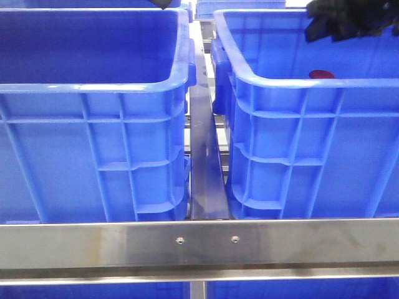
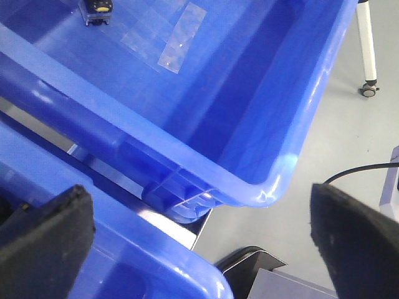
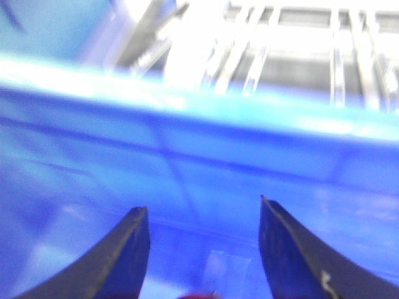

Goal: Pick red and yellow buttons and place in box

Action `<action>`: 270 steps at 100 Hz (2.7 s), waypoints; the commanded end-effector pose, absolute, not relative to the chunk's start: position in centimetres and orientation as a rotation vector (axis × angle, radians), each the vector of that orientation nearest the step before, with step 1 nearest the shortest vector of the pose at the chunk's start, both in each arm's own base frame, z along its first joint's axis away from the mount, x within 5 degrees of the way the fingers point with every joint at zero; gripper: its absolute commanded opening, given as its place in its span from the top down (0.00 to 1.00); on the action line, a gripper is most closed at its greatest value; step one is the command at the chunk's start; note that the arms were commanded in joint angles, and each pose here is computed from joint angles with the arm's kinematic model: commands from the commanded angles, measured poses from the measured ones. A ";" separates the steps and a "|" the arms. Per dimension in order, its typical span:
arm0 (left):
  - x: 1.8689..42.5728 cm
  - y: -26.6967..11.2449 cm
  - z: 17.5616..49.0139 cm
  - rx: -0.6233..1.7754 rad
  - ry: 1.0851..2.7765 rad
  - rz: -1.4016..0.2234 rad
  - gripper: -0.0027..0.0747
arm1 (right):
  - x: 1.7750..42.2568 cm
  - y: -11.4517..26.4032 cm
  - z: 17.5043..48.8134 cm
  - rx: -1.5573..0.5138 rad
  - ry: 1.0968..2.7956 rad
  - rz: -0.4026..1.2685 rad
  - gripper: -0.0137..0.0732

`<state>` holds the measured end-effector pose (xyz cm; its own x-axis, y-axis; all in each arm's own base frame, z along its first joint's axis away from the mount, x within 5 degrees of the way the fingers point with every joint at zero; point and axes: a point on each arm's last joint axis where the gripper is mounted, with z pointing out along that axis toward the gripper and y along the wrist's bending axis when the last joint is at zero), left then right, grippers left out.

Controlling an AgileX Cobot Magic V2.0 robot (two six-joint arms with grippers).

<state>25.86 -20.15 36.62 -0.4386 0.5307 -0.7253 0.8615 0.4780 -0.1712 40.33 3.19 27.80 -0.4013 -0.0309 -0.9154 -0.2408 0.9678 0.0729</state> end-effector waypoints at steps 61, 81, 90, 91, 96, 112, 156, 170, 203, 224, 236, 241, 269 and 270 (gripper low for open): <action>26.1 -18.5 38.6 1.078 2.105 -0.558 0.19 | 21.8 2.8 33.4 -0.217 1.765 0.223 0.92; 28.5 -14.4 38.2 0.662 2.315 -0.428 0.19 | 19.6 2.7 33.4 -0.219 1.727 0.218 0.92; 29.5 -12.2 37.8 0.463 2.393 -0.336 0.19 | 19.5 2.7 33.5 -0.220 1.723 0.219 0.92; 29.5 -12.0 37.7 0.437 2.402 -0.323 0.19 | 19.5 2.7 33.5 -0.220 1.723 0.219 0.92; 29.9 -11.1 37.5 0.351 2.435 -0.276 0.19 | 19.5 2.7 33.5 -0.220 1.723 0.219 0.92; 31.0 -9.8 35.9 0.210 2.535 -0.152 0.19 | 19.5 2.8 33.5 -0.224 1.723 0.223 0.92; 34.9 -9.8 30.2 0.137 2.655 0.041 0.19 | 19.5 2.8 33.5 -0.224 1.723 0.223 0.92; 35.8 -10.2 28.9 0.146 2.653 0.036 0.19 | 19.5 2.8 33.5 -0.224 1.723 0.223 0.92; 37.2 -10.7 27.4 0.162 2.620 0.022 0.19 | 19.5 2.8 33.5 -0.224 1.723 0.223 0.92; 37.6 -10.8 26.4 0.167 2.645 0.031 0.19 | 19.5 2.8 33.5 -0.226 1.723 0.226 0.92; 37.6 -10.8 26.3 0.167 2.649 0.032 0.23 | 19.5 2.8 33.5 -0.227 1.723 0.227 0.92; 37.6 -10.8 26.3 0.167 2.647 0.031 0.29 | 19.5 2.8 33.5 -0.230 1.722 0.230 0.92; 37.6 -10.8 26.3 0.168 2.647 0.033 0.72 | 19.4 3.0 33.5 -0.246 1.720 0.249 0.92; 37.6 -10.8 26.3 0.168 2.647 0.033 0.73 | 19.4 3.0 33.5 -0.246 1.720 0.249 0.92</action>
